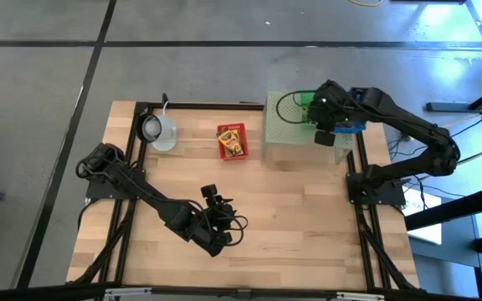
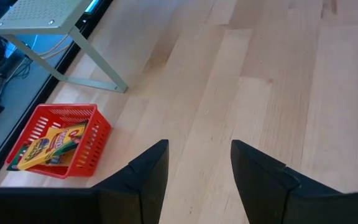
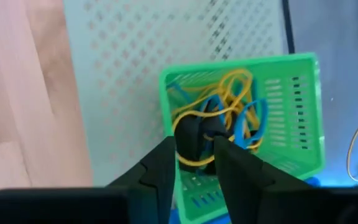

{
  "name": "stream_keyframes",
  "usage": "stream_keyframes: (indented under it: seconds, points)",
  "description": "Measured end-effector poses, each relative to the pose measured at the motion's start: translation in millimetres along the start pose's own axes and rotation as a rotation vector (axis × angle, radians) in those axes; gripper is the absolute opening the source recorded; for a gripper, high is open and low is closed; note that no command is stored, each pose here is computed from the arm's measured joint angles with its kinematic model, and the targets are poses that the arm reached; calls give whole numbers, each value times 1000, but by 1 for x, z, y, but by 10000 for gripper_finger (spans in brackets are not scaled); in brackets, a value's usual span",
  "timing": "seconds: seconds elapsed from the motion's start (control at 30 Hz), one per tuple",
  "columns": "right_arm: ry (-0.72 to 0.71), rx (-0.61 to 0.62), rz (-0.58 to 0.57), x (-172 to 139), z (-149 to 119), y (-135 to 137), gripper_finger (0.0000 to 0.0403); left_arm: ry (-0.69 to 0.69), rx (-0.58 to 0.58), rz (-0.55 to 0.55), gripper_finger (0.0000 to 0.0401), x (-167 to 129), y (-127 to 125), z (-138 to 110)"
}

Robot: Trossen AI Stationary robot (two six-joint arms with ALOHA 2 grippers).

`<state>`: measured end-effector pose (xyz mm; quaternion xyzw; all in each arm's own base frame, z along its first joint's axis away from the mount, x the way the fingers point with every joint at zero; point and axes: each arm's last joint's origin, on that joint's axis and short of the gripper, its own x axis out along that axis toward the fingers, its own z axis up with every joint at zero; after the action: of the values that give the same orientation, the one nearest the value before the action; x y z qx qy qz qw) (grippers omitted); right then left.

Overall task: Pick & Place Office Desk Supplies
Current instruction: Put the red bin with the sorted crayon boxes on the shelf

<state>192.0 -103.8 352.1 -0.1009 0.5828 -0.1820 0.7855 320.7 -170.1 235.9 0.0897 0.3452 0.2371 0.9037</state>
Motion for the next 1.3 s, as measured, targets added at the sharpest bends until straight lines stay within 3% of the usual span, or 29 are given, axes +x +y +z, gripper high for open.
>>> stream_keyframes:
  seconds: [0.2, 0.37, 0.57, 0.73, 1.0, 1.3]
  points:
    - [-99, 103, -14, -26, 10, -3, 119, -18, -5, 41, 168, 2, 3, 2]
    - [-211, 256, -6, -42, 21, 1, 119, 1, 10, 114, 168, 20, 22, 10]
    - [-274, 297, 10, -45, 28, 6, 120, 260, 90, 57, 168, 63, 69, 12]
    - [-278, 285, 18, -46, 29, 10, 120, 396, 151, 118, 168, 94, 117, 12]
    - [-283, 296, 27, -47, 30, 13, 120, 456, 183, -121, 168, 134, 154, -4]
    - [-286, 286, 32, -48, 31, 16, 120, 458, 165, -125, 168, 161, 171, -47]
